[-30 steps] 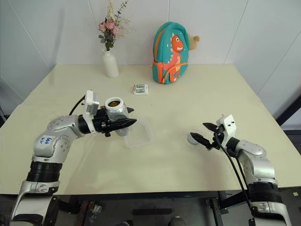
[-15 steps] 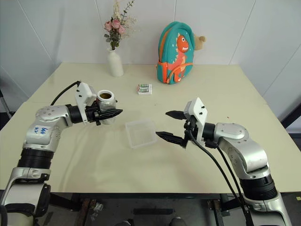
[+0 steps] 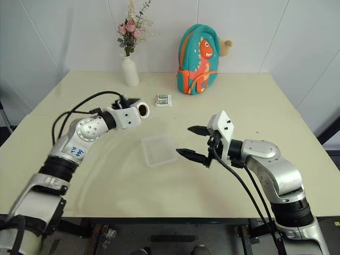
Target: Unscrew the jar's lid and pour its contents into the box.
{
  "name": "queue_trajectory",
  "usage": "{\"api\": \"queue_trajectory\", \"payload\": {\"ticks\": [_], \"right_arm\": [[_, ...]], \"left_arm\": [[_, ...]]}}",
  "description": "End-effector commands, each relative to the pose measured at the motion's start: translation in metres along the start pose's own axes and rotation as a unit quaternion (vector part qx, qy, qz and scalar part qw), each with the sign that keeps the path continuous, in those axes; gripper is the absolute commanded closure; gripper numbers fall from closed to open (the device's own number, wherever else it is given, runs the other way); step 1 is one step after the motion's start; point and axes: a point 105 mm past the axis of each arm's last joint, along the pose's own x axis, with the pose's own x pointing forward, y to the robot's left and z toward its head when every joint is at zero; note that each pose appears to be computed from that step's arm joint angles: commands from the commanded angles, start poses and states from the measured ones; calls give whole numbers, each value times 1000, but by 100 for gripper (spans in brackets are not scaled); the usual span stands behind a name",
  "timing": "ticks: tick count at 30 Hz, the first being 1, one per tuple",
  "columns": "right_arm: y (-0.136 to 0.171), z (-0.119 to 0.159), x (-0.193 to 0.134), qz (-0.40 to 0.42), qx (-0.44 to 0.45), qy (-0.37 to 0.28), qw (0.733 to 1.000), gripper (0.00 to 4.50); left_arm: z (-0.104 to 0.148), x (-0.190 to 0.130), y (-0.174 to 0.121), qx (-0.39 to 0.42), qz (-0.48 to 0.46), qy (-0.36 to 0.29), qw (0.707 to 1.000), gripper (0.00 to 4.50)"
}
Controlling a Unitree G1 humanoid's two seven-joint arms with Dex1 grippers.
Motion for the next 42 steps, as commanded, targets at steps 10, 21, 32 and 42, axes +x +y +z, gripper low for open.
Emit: {"api": "queue_trajectory", "payload": {"ticks": [10, 21, 32, 42], "right_arm": [[0, 1, -8, -17, 9, -16, 1000, 2], [-4, -3, -14, -36, 29, -25, 999, 2], [-5, -6, -14, -34, 31, -24, 999, 2], [-4, -6, -11, -26, 24, -20, 999, 2]], "left_arm": [[35, 10, 11, 459, 95, -123, 875, 244], [55, 8, 2, 517, 142, -161, 828, 244], [27, -4, 23, 387, 123, -94, 909, 244], [-66, -26, 7, -325, 88, 107, 936, 244]]}}
